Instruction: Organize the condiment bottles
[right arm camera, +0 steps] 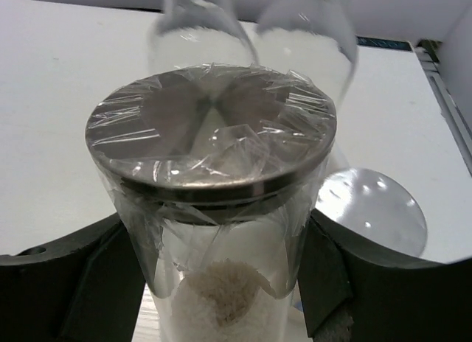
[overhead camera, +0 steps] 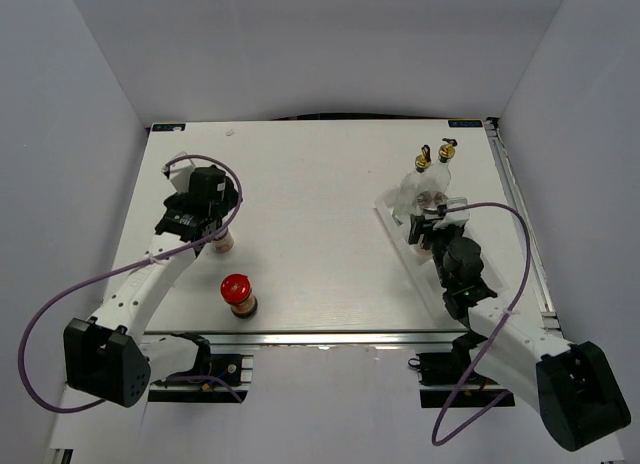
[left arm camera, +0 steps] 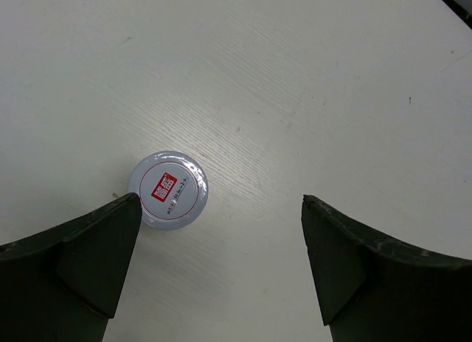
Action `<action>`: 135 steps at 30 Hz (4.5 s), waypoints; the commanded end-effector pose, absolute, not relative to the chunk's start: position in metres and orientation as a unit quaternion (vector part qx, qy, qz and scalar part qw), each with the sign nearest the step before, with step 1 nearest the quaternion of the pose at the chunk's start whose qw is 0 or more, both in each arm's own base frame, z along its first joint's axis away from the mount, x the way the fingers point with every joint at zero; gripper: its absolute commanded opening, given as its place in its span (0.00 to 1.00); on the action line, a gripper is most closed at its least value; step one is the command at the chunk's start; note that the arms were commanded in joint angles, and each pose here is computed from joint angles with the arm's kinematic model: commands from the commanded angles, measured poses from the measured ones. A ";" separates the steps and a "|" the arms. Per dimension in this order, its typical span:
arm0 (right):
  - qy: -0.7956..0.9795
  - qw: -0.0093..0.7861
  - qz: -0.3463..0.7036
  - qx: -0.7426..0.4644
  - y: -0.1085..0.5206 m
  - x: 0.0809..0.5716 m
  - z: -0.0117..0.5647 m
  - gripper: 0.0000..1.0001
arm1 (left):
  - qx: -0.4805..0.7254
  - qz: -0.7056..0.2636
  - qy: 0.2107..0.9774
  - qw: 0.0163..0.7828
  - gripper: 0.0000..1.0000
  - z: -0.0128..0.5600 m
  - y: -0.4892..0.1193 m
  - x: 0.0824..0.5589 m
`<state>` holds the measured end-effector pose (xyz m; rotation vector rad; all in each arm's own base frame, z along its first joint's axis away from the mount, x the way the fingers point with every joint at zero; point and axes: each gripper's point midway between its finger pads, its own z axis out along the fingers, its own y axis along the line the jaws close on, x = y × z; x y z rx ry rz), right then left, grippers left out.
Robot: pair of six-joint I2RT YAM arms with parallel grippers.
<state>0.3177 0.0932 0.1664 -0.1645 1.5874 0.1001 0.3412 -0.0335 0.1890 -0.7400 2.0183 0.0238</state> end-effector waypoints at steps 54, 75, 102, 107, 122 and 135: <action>0.571 0.512 0.332 -0.549 0.380 0.172 0.190 0.89 | -0.334 0.054 0.802 0.492 0.98 0.186 -0.009 0.328; 0.538 0.466 0.403 -0.575 0.555 0.128 0.139 0.89 | -0.367 0.093 0.779 0.499 0.98 0.189 0.012 0.310; 0.780 0.603 0.138 -0.098 0.218 0.212 0.243 0.00 | -0.350 0.025 0.770 0.533 0.98 0.205 -0.009 0.343; 0.813 0.579 0.051 0.041 0.118 0.213 0.230 0.00 | -0.343 0.015 0.782 0.521 0.98 0.190 -0.016 0.349; 0.801 0.535 -0.149 0.224 0.005 0.229 0.195 0.00 | -0.330 0.037 0.805 0.492 0.98 0.169 -0.015 0.357; 0.770 0.554 -0.152 0.276 -0.040 0.273 0.162 0.13 | -0.327 0.048 0.810 0.484 0.98 0.161 -0.010 0.354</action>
